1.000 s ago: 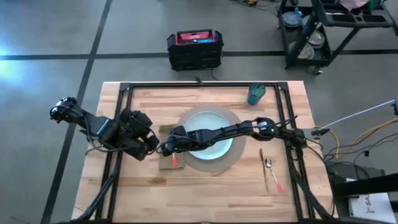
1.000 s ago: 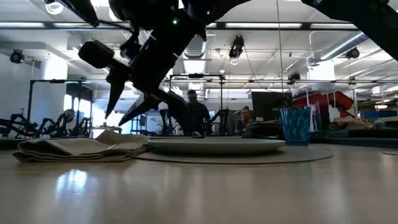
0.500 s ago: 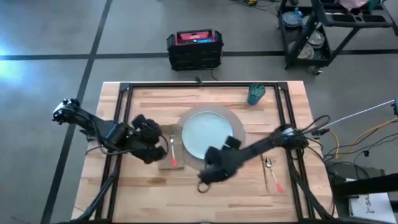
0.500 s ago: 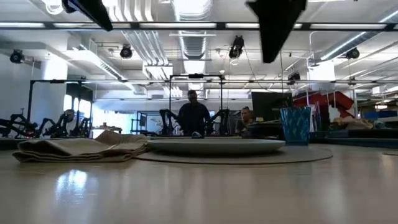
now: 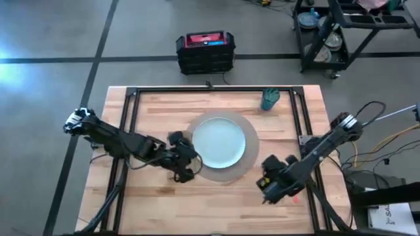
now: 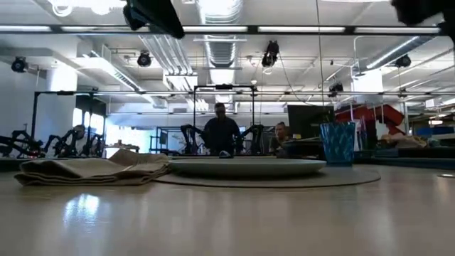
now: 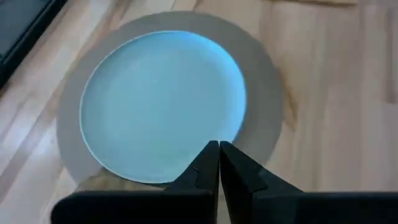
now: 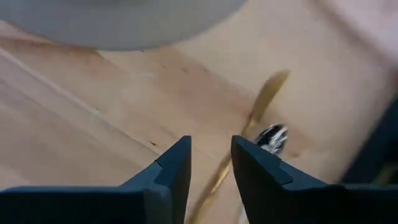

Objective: Set table place
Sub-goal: Put the spoon beside the plate on the table mat

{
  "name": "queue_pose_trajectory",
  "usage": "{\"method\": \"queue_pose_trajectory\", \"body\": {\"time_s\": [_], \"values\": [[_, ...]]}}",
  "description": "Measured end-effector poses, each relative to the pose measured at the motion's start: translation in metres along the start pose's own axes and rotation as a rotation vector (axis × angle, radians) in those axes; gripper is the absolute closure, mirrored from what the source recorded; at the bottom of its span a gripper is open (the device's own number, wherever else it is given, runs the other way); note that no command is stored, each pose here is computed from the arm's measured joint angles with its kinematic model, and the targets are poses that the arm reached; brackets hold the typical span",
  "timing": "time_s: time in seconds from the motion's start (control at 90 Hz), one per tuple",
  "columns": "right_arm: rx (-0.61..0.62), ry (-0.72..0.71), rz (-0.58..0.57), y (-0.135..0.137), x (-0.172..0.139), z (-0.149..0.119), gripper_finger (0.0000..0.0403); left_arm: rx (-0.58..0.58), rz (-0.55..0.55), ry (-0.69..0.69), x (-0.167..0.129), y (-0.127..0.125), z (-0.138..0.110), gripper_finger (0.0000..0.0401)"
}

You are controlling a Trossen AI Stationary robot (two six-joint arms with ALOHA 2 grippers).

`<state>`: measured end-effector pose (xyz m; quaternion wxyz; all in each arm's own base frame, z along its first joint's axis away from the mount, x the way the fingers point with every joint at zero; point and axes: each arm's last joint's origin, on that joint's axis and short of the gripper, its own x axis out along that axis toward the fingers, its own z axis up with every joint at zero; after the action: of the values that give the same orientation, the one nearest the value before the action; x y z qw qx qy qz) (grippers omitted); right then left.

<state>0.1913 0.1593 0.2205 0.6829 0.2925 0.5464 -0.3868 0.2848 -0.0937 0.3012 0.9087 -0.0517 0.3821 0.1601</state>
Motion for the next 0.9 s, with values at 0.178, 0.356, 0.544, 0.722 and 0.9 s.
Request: {"method": "queue_pose_trajectory", "body": {"time_s": [0.178,0.356,0.544,0.722,0.9], "values": [[0.016,0.086,-0.085,-0.025,0.032,-0.023,0.0324,-0.039,0.026,0.003,0.005,0.008,0.004,0.0401],[0.039,0.151,-0.106,-0.037,0.044,-0.047,0.0321,-0.035,0.024,-0.002,0.004,0.009,0.005,0.0401],[0.078,0.179,-0.04,-0.036,0.047,-0.06,0.0312,-0.026,0.033,-0.009,0.003,0.015,0.008,0.0401],[0.082,0.17,-0.048,-0.04,0.055,-0.06,0.0325,-0.021,0.042,-0.01,0.004,0.019,0.01,0.0401],[0.108,0.191,-0.015,-0.046,0.072,-0.061,0.0356,-0.018,0.046,-0.012,0.004,0.021,0.011,0.0401]]}}
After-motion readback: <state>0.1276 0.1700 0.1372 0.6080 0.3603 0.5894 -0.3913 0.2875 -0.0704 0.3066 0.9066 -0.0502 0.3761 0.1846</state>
